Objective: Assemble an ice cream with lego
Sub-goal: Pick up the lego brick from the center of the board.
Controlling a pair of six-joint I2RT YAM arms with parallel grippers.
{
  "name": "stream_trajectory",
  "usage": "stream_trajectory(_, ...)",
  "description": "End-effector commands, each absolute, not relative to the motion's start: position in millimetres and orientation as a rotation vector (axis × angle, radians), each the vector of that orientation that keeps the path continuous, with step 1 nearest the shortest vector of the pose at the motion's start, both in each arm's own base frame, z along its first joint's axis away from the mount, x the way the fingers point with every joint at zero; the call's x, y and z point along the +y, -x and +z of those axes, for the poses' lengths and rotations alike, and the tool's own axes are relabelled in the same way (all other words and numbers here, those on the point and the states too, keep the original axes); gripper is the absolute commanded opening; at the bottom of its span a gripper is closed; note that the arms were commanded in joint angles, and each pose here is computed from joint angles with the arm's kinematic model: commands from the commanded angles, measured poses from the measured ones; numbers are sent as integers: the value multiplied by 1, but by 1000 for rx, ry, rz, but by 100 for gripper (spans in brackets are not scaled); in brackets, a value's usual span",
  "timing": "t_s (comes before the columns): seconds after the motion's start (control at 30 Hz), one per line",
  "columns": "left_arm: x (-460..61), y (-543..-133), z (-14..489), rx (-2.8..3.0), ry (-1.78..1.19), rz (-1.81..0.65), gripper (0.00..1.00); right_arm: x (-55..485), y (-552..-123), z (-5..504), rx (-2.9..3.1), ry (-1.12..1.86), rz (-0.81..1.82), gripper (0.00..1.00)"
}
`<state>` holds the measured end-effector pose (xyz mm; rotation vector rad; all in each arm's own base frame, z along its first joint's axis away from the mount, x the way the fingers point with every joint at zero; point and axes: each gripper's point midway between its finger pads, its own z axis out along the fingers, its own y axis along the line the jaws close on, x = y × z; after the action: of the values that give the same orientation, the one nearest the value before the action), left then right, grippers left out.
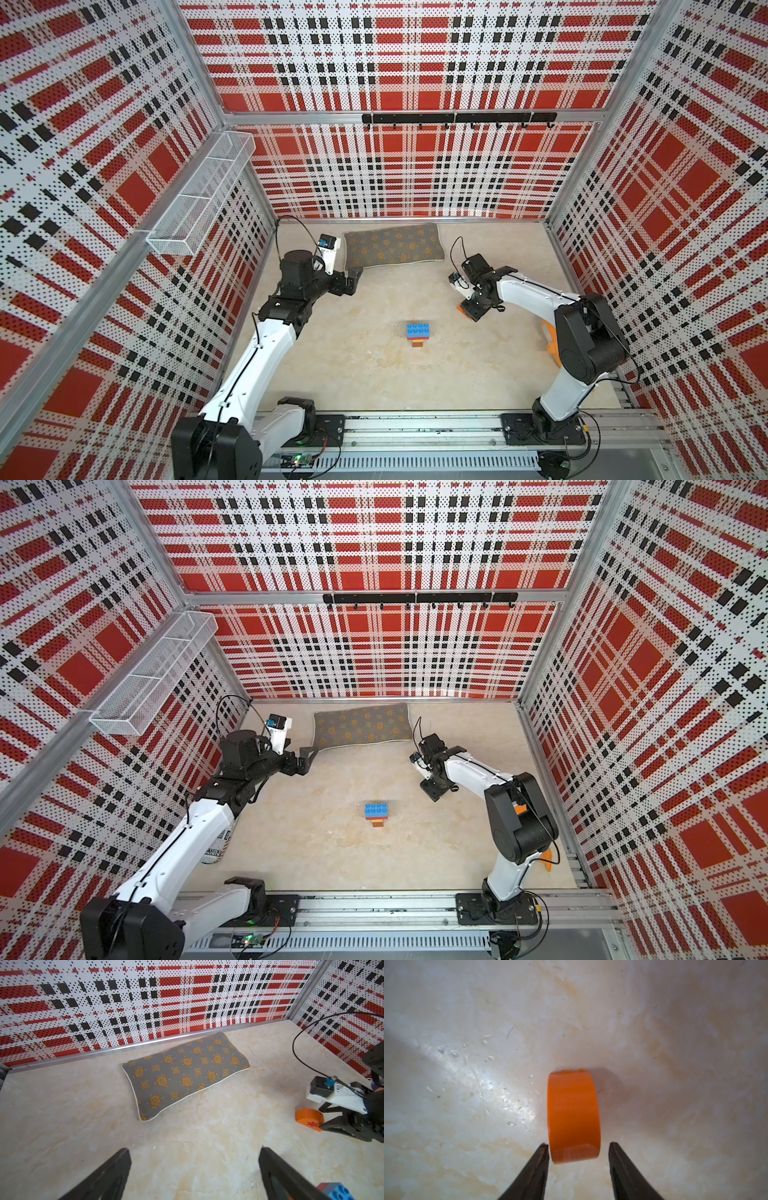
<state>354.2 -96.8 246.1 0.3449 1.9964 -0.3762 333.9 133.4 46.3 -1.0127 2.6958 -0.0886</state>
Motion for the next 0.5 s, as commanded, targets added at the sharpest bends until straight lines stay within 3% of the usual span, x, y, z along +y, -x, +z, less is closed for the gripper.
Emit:
stream_trajectory(0.0, -98, -355, 246, 1980, -354, -386, 99, 141, -346, 50, 2661, 1004, -52, 49)
stream_trajectory(0.47, -99, -355, 245, 1984, -360, -393, 99, 144, -348, 45, 2666, 992, -37, 32)
